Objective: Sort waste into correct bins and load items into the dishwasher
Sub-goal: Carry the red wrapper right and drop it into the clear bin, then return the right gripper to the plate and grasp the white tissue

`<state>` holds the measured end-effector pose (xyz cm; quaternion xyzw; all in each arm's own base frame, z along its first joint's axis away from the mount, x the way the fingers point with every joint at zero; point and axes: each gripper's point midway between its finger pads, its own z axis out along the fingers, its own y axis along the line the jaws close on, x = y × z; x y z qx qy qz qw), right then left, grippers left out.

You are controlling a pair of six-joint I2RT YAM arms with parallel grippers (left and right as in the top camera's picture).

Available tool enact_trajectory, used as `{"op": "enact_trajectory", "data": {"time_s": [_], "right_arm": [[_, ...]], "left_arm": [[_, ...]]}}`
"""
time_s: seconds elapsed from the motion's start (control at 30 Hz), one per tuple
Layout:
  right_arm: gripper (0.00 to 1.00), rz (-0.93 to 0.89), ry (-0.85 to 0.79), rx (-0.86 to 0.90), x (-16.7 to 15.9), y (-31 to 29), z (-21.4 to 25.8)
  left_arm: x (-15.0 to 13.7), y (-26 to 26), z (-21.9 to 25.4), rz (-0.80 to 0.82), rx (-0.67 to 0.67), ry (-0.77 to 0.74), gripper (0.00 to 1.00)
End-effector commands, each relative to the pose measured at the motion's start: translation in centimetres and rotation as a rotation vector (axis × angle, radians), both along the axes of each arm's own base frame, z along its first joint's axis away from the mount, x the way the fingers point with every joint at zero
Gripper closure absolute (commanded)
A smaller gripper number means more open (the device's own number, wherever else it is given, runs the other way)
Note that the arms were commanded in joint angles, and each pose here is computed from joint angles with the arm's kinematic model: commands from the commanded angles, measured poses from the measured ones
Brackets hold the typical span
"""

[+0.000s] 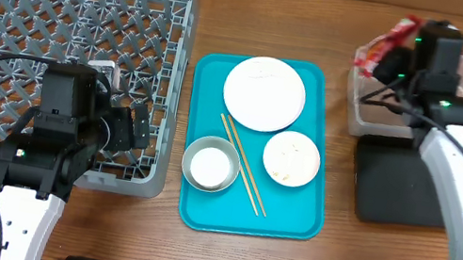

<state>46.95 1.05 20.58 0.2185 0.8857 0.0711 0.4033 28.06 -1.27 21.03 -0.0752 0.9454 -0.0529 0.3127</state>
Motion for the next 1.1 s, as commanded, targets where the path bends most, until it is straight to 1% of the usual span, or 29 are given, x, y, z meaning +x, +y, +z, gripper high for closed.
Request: {"op": "enact_trajectory", "data": {"time_s": [0.0,0.03,0.07,0.1,0.17,0.2,0.23,0.3,0.37,0.4,0.43,0.5,0.57,0.63,0.7,0.8,0.9,0.93,1.0,1.07], "right_arm": [[0.85,-0.062,0.044,-0.021,-0.1,-2.9,-1.4],[0.71,-0.061,0.058,-0.01,-0.3,-3.2,-1.7],[0.64,-0.061,0.058,-0.005,-0.3,-3.3,-1.7],[0.61,-0.063,0.057,-0.005,-0.3,-3.4,-1.6],[0.31,-0.063,0.057,-0.005,-0.3,-3.4,-1.6],[0.27,-0.058,0.056,0.0,-0.3,-3.3,-1.6],[0.28,-0.042,0.053,0.014,-0.2,-2.8,-1.5],[0.34,0.028,0.034,0.069,0.2,-1.0,-1.1],[0.36,0.159,-0.008,0.16,0.7,2.6,-0.1],[0.35,0.226,-0.029,0.193,0.9,4.7,0.5],[0.35,0.259,-0.04,0.202,0.9,5.9,0.8],[0.32,0.31,-0.056,0.189,0.9,8.5,1.0],[0.3,0.375,-0.052,0.164,0.7,11.3,0.4],[0.3,0.439,-0.021,0.15,-0.3,13.8,-0.4],[0.3,0.465,0.004,0.133,-1.1,15.1,-0.7],[0.32,0.481,0.035,0.118,-1.9,16.0,0.4],[0.31,0.517,0.05,0.061,-2.3,16.1,3.3],[0.28,0.537,0.071,0.038,-2.4,16.0,4.7],[0.21,0.57,0.118,0.007,-2.3,16.1,5.4],[0.19,0.602,0.161,0.003,-2.2,16.5,5.1]], "left_arm": [[0.5,-0.4,0.8,-0.003,-0.018,-0.02,0.0],[0.5,-0.4,0.8,-0.003,-0.018,-0.018,0.0],[0.6,-0.4,0.7,-0.003,-0.018,-0.016,0.0],[0.6,-0.4,0.7,-0.003,-0.018,-0.014,0.0],[0.6,-0.4,0.6,-0.003,-0.018,-0.011,0.0],[0.6,-0.4,0.6,-0.003,-0.018,-0.01,0.0],[0.6,-0.4,0.6,-0.003,-0.018,-0.01,0.0],[0.6,-0.4,0.6,-0.003,-0.018,-0.01,0.0],[0.6,-0.4,0.6,-0.003,-0.017,-0.011,0.0],[0.6,-0.4,0.6,-0.003,-0.017,-0.011,0.0],[0.6,-0.4,0.6,-0.003,-0.017,-0.01,0.0],[0.6,-0.4,0.5,-0.003,-0.018,-0.009,0.0],[0.6,-0.4,0.6,-0.003,-0.018,-0.01,0.0],[0.6,-0.4,0.6,-0.003,-0.018,-0.01,0.0],[0.6,-0.4,0.5,-0.003,-0.018,-0.01,0.0],[0.6,-0.4,0.6,-0.003,-0.018,-0.01,0.0],[0.6,-0.4,0.6,-0.003,-0.018,-0.01,0.0],[0.6,-0.4,0.6,-0.003,-0.018,-0.01,0.0],[0.6,-0.4,0.6,-0.003,-0.018,-0.01,0.0],[0.6,-0.4,0.5,-0.003,-0.018,-0.01,0.0]]}}
